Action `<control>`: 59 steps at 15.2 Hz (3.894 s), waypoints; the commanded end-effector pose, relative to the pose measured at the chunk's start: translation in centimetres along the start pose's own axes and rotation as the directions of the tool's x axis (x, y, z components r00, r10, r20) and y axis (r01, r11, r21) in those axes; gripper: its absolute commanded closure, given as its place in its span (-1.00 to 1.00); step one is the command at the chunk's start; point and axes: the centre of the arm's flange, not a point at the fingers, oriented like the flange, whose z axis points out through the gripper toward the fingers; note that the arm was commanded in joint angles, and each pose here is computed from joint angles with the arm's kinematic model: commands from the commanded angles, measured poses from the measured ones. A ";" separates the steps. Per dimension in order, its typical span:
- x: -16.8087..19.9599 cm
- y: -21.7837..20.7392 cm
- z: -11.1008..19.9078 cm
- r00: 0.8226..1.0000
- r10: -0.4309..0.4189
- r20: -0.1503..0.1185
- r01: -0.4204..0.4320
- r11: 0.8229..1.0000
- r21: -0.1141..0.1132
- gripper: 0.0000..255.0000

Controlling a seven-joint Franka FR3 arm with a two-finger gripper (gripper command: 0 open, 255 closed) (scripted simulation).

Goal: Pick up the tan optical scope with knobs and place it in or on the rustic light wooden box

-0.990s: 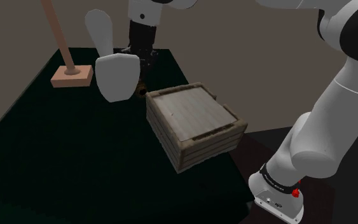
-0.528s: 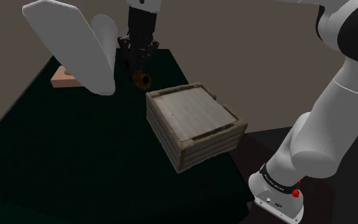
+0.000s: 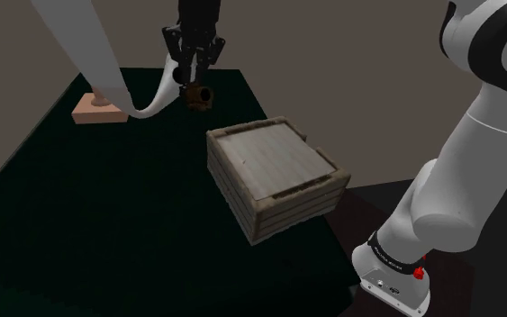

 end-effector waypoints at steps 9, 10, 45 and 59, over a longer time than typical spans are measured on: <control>-0.1 -1.1 -5.2 1.000 0.000 0.000 0.000 1.000 0.000 1.00; -0.1 -1.2 -5.7 1.000 0.000 0.000 0.000 1.000 0.000 1.00; -25.0 -2.1 -7.1 1.000 0.000 0.000 0.000 1.000 0.000 1.00; -25.0 -1.0 -2.1 1.000 0.000 0.000 0.000 1.000 0.000 1.00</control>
